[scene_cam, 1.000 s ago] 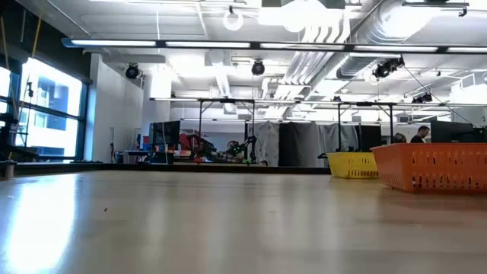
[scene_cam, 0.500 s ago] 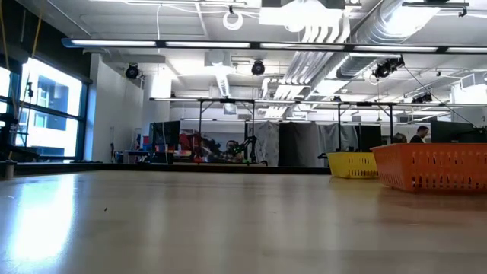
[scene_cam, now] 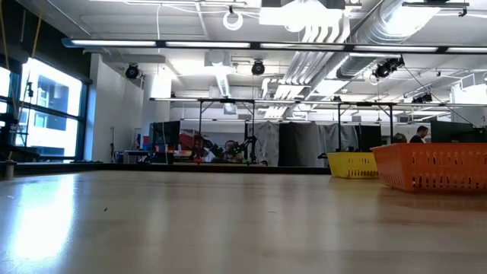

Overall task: Sort crayons
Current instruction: Put the gray crayon into the red bin

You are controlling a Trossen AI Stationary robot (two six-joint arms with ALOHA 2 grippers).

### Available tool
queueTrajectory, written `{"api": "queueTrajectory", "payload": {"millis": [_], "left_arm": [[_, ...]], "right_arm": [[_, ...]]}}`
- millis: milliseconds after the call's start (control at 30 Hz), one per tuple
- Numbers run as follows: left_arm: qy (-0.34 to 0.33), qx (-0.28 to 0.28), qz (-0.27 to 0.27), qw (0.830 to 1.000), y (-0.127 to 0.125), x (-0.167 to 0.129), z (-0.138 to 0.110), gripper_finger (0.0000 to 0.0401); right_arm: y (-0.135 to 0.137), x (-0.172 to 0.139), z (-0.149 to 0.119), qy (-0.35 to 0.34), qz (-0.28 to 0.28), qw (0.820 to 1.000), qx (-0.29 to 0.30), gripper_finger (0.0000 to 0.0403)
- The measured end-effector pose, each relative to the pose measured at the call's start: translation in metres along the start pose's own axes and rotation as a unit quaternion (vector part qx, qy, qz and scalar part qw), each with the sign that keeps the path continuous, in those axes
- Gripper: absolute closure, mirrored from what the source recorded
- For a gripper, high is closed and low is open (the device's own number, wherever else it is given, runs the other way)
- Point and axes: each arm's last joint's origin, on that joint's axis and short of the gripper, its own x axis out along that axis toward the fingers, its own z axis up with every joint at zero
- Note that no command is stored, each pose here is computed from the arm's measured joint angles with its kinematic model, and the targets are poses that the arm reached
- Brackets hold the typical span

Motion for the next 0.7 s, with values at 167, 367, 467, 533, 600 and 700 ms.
{"api": "queueTrajectory", "payload": {"millis": [167, 367, 467, 533, 600, 700], "left_arm": [[-0.009, 0.009, -0.015, 1.0, -0.005, 0.0, 0.006, 0.0401], [-0.013, 0.022, -0.023, 0.999, -0.008, -0.004, 0.007, 0.0401], [-0.025, 0.022, -0.011, 0.999, -0.009, -0.007, 0.007, 0.0401], [-0.034, 0.022, -0.001, 0.999, -0.009, -0.011, 0.007, 0.0401], [-0.046, 0.023, 0.011, 0.999, -0.01, -0.017, 0.007, 0.0401], [-0.056, 0.027, 0.019, 0.998, -0.011, -0.024, 0.006, 0.0401]], "right_arm": [[0.005, 0.011, 0.006, -0.02, -0.016, 0.999, -0.018, 0.0289], [0.012, 0.011, 0.019, -0.04, 0.001, 0.998, -0.048, 0.0289], [0.013, 0.013, 0.023, -0.044, 0.016, 0.997, -0.058, 0.0289], [0.013, 0.016, 0.025, -0.045, 0.017, 0.997, -0.068, 0.0289], [0.012, 0.019, 0.026, -0.042, 0.024, 0.996, -0.068, 0.0289], [0.01, 0.026, 0.028, -0.037, 0.034, 0.994, -0.094, 0.0289]]}}
